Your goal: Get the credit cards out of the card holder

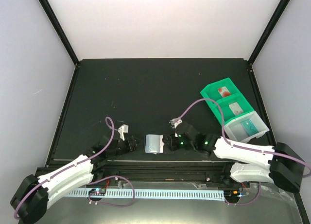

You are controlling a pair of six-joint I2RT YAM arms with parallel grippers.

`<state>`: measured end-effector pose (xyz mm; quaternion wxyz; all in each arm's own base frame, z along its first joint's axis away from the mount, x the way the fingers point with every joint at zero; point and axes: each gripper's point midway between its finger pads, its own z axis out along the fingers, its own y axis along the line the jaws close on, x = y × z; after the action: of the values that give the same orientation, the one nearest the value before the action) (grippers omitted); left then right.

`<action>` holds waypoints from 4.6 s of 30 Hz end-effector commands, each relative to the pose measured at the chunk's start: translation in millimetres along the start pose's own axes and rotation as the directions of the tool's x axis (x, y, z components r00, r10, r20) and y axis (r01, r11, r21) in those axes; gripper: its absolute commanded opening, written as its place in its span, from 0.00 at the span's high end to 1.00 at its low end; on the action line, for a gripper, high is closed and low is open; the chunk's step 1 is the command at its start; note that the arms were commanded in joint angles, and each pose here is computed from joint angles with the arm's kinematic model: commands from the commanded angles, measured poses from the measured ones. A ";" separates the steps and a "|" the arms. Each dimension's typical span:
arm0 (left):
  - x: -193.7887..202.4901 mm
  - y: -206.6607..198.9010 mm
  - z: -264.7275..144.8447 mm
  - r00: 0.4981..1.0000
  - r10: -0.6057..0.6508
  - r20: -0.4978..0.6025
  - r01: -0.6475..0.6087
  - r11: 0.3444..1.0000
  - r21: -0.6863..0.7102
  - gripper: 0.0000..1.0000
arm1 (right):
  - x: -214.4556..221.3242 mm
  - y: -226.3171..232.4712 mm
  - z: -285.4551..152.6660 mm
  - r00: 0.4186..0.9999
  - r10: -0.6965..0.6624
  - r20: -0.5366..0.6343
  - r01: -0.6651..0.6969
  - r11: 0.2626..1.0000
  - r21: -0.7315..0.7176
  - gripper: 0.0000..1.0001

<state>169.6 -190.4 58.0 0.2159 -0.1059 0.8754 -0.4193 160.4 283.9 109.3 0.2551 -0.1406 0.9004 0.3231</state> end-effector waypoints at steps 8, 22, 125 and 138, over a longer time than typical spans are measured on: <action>6.4 -36.5 3.2 0.993 0.072 -0.089 -0.057 0.984 0.167 0.41 | 27.7 -29.7 42.9 0.995 -0.028 -0.099 0.039 0.993 0.112 0.73; 5.9 3.6 18.6 0.991 0.066 -0.117 -0.072 0.996 -0.050 0.55 | 68.6 -91.5 47.9 0.993 0.005 -0.115 0.026 0.964 0.266 0.75; 24.1 -72.3 37.7 0.990 0.059 -0.131 -0.018 0.956 0.294 0.33 | 36.5 -34.6 50.7 0.998 -0.046 -0.049 0.048 0.998 0.040 0.77; 29.3 -102.0 44.2 0.992 0.055 -0.116 0.002 0.897 0.442 0.30 | 44.9 -39.8 49.8 0.998 -0.013 -0.057 0.015 0.999 0.034 0.77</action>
<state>156.7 -279.1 69.9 0.1519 -0.0296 0.8172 -0.5552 159.2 281.7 30.5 0.2328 -0.1577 0.9153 0.2883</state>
